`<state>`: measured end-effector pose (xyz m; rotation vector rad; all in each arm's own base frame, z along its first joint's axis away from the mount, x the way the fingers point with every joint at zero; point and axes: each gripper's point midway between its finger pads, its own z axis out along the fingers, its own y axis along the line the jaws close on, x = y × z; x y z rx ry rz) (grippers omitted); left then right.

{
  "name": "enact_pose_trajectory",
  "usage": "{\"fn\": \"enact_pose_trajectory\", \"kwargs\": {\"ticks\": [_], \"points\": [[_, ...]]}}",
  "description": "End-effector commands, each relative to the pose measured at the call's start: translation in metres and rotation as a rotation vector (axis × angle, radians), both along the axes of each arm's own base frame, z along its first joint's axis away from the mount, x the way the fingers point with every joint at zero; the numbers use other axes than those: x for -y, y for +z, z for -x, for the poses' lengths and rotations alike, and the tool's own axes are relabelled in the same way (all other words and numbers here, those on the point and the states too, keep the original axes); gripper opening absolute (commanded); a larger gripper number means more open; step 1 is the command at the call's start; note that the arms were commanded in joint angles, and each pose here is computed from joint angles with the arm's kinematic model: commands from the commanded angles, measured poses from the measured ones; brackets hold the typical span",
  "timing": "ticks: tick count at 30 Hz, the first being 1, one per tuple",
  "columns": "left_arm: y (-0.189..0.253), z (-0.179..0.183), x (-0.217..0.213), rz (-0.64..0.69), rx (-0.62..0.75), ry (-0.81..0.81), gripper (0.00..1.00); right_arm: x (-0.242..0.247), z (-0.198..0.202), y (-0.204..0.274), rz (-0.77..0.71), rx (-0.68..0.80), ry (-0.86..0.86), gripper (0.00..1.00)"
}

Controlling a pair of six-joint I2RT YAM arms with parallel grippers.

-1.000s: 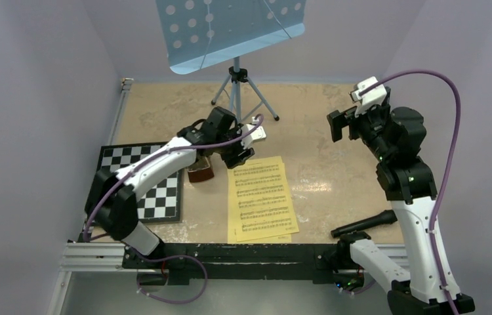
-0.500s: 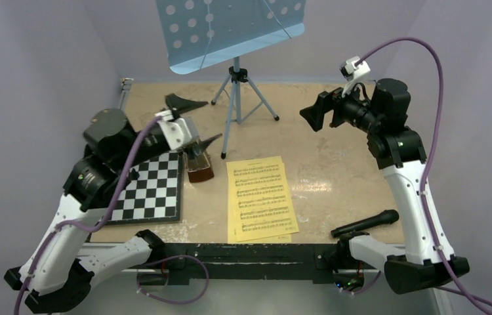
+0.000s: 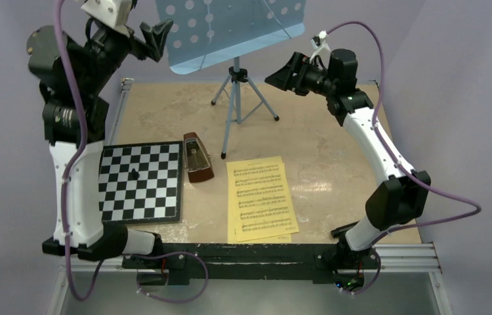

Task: Pack up the instrument practice props

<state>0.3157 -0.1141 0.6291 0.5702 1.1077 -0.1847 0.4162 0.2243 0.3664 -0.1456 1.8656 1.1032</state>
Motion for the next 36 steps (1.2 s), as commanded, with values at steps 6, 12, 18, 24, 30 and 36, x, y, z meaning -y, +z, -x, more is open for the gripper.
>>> {"fn": "enact_pose_trajectory", "kwargs": {"ticks": [6, 12, 18, 24, 30, 36], "points": [[-0.052, -0.074, 0.01, 0.084, -0.223, -0.16, 0.73, -0.06, -0.033, 0.018, -0.255, -0.095, 0.015, 0.75], [-0.073, -0.08, 0.021, 0.069, -0.263, -0.232, 0.45, -0.075, -0.056, 0.002, -0.247, -0.137, -0.028, 0.65], [-0.079, -0.072, 0.024, 0.071, -0.273, -0.267, 0.06, -0.081, -0.067, -0.013, -0.235, -0.174, -0.055, 0.56], [-0.084, -0.069, 0.022, 0.086, -0.286, -0.251, 0.0, -0.079, -0.069, -0.043, -0.227, -0.301, -0.106, 0.49], [-0.09, -0.067, 0.021, 0.081, -0.294, -0.234, 0.0, -0.089, -0.07, -0.042, -0.269, -0.316, -0.067, 0.5], [-0.089, -0.066, 0.028, 0.058, -0.284, -0.243, 0.0, -0.107, -0.075, -0.04, -0.31, -0.327, -0.024, 0.49]]}}
